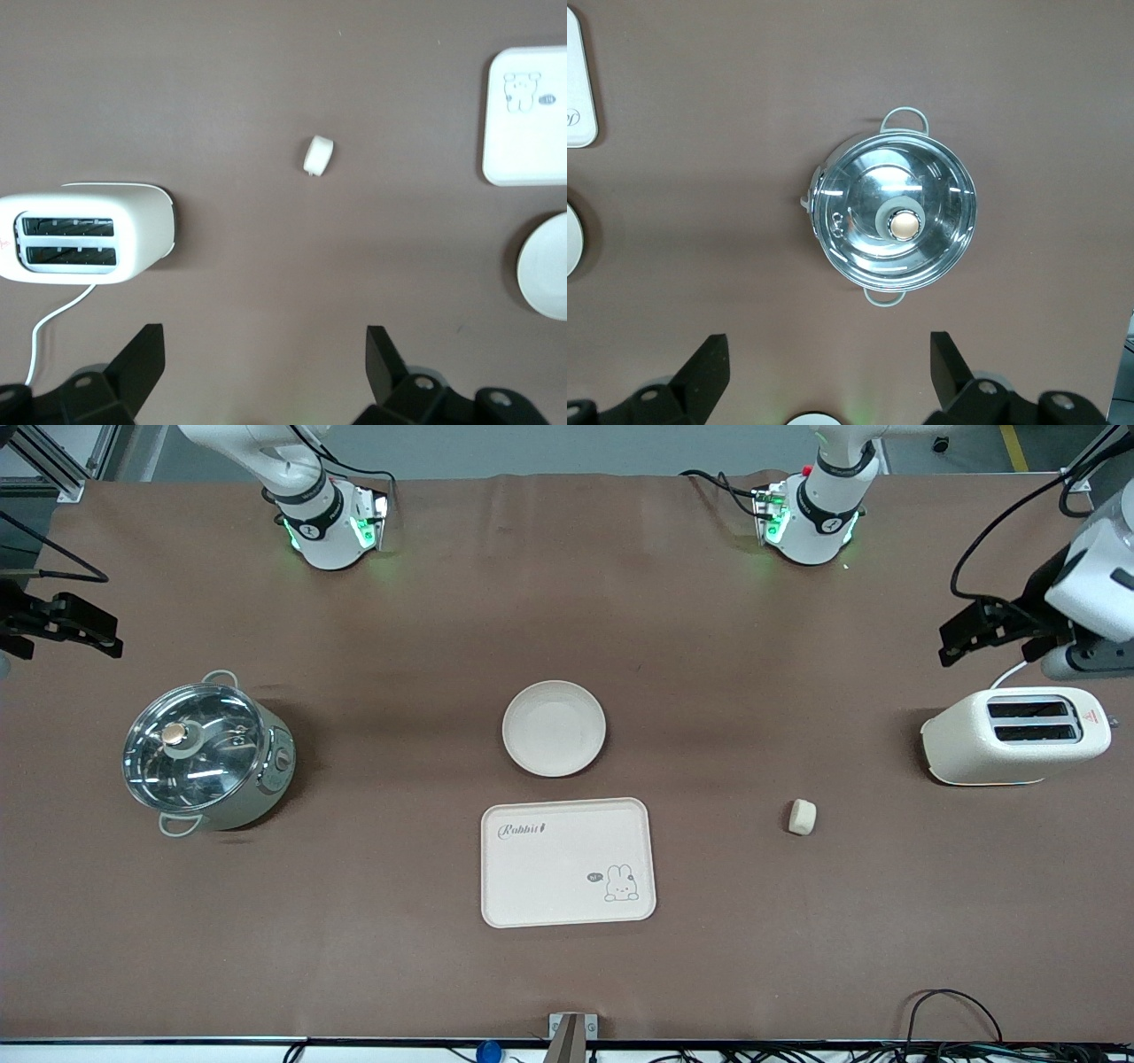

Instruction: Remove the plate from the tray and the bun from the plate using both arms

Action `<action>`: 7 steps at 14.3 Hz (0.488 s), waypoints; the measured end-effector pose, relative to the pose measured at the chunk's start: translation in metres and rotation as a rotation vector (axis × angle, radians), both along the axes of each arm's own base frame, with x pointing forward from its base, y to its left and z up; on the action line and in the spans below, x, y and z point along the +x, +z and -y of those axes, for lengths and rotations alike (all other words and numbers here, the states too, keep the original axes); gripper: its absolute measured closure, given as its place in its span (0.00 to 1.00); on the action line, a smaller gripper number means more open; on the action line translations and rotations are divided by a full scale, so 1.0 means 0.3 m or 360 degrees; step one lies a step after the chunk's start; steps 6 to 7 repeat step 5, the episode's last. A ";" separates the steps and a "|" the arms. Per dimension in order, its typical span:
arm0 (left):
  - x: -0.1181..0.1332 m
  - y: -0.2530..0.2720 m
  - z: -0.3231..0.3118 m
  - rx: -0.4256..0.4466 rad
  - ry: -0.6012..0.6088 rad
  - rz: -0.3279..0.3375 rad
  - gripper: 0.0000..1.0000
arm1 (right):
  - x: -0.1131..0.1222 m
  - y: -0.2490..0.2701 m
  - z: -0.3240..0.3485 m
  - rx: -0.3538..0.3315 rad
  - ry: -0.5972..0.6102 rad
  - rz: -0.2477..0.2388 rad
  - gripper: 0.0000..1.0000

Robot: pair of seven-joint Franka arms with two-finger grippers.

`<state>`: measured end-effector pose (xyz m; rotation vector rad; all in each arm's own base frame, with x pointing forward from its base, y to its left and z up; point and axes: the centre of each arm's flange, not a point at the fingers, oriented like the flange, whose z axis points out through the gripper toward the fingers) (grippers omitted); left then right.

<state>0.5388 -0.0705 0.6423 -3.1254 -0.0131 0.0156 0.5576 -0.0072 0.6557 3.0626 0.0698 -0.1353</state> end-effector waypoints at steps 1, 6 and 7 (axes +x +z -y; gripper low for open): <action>-0.029 -0.003 0.002 0.0004 -0.0007 -0.0009 0.00 | 0.000 0.000 0.000 0.0000 0.0000 0.0000 0.00; -0.109 0.014 0.000 0.0015 -0.0017 -0.0006 0.00 | 0.000 0.000 0.000 0.0000 0.0000 0.0000 0.00; -0.109 0.014 0.000 0.0015 -0.0017 -0.0006 0.00 | 0.000 0.000 0.000 0.0000 0.0000 0.0000 0.00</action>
